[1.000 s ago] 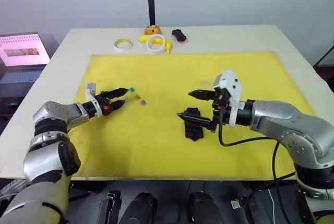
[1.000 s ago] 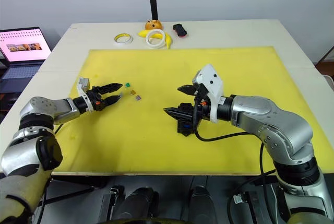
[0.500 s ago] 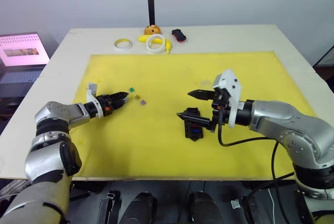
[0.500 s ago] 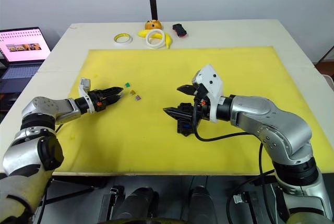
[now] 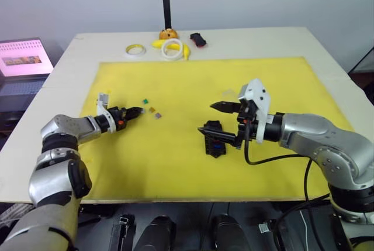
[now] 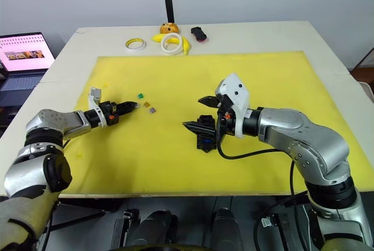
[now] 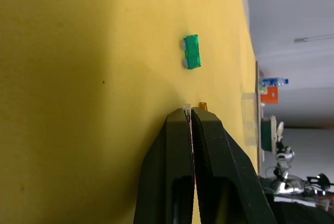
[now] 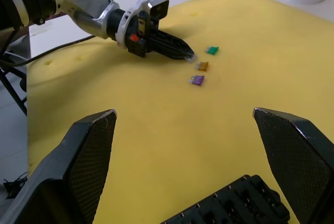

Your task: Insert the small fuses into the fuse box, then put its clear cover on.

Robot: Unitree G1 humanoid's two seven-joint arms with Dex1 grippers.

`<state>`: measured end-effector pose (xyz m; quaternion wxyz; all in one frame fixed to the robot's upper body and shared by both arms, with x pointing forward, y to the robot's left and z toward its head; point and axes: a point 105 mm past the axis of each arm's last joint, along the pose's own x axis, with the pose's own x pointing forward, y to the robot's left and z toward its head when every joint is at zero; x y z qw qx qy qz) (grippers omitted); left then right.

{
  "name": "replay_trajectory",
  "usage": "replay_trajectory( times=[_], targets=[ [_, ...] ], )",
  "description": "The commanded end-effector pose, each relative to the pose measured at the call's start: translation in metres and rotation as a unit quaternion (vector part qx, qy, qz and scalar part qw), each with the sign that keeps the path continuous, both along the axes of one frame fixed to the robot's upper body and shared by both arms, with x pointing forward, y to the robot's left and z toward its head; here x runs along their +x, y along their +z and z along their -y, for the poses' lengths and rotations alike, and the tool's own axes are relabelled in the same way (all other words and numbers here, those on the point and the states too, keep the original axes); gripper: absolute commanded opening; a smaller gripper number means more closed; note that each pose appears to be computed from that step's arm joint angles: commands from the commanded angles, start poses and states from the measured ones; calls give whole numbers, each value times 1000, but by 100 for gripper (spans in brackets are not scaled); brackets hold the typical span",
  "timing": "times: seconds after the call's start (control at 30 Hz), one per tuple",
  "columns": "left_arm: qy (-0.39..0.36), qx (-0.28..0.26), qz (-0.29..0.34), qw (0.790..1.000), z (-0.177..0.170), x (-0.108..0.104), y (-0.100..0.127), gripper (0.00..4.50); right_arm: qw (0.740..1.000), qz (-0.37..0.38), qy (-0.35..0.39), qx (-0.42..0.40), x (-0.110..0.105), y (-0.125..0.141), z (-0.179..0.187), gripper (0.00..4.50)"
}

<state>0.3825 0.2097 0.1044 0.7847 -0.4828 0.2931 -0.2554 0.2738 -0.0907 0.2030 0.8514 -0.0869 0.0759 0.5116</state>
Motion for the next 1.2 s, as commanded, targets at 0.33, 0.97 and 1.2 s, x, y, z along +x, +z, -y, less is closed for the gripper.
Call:
replay_trajectory(
  times=[0.33, 0.97, 1.2],
  targets=[
    [-109, -53, 151, 981, 21, -23, 111, 6, 997, -15, 1, 81, -8, 17, 0, 450],
    [-237, -186, 212, 930, 141, -51, 138, 6, 925, -156, -68, 339, 18, 49, -23, 450],
    [-246, -193, 211, 926, 149, -54, 140, 0, 916, -167, -67, 358, 15, 52, -24, 322]
  ],
)
